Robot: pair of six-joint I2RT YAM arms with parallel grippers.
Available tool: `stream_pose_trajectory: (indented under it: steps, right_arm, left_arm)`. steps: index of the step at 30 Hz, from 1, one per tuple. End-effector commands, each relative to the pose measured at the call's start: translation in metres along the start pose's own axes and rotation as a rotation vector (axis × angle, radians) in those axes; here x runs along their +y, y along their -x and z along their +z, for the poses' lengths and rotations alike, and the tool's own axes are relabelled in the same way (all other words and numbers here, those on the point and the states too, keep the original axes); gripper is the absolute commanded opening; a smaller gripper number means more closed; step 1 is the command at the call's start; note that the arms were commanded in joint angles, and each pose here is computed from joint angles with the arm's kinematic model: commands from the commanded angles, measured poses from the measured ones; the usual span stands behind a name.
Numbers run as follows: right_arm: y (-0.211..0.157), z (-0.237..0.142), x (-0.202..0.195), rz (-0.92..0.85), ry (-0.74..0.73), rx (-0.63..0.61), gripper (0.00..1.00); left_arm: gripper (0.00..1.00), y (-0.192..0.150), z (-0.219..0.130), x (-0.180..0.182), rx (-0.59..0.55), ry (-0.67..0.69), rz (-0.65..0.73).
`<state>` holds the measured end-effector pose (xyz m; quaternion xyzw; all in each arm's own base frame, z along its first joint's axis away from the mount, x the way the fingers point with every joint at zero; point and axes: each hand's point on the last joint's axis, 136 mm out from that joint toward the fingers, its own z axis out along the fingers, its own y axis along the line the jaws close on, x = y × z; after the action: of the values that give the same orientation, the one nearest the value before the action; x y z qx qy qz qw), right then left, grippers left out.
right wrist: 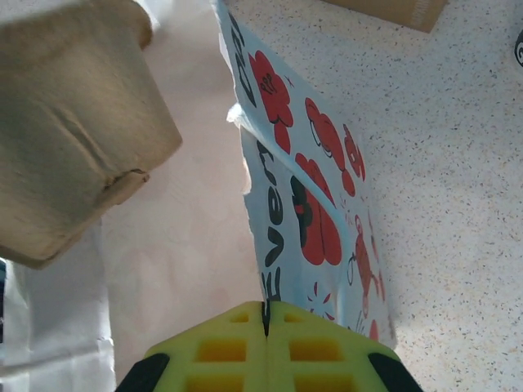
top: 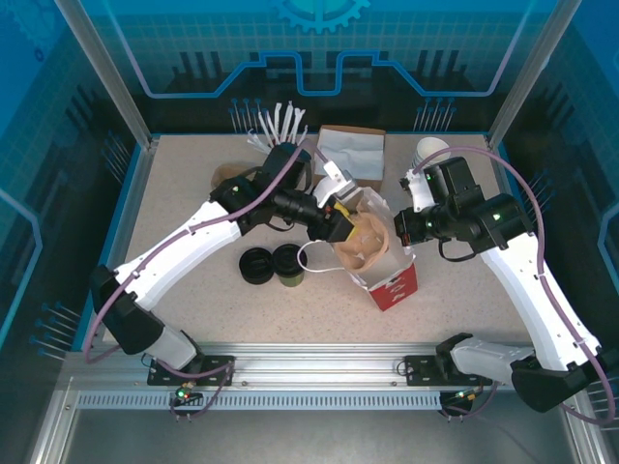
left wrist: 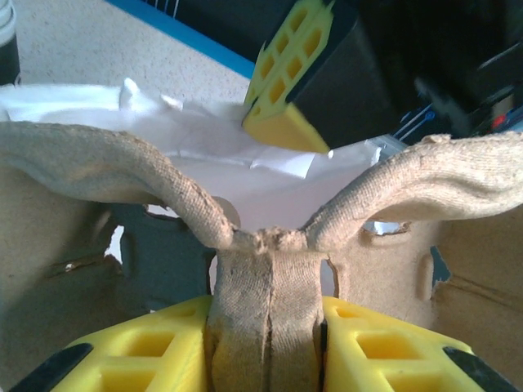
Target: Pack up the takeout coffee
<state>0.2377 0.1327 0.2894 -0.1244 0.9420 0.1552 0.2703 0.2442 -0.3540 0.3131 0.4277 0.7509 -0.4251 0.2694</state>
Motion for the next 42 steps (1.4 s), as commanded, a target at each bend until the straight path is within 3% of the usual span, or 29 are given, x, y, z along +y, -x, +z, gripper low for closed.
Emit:
stream_pose_trajectory:
  steps: [1,23,42]
  right_arm:
    - [0.001,-0.003,0.006,0.011,0.031,-0.019,0.0]
    - [-0.009,0.002,0.018,0.054,0.117,0.009,0.0]
    - [-0.01,0.003,0.02,0.103,0.138,0.005,0.0]
  left_arm:
    - [0.34,-0.003,0.002,-0.005,0.033,-0.028,0.044]
    - [0.33,-0.027,0.042,0.033,0.114,0.051,0.059]
    - [0.33,-0.043,0.063,0.053,0.197,0.172,0.173]
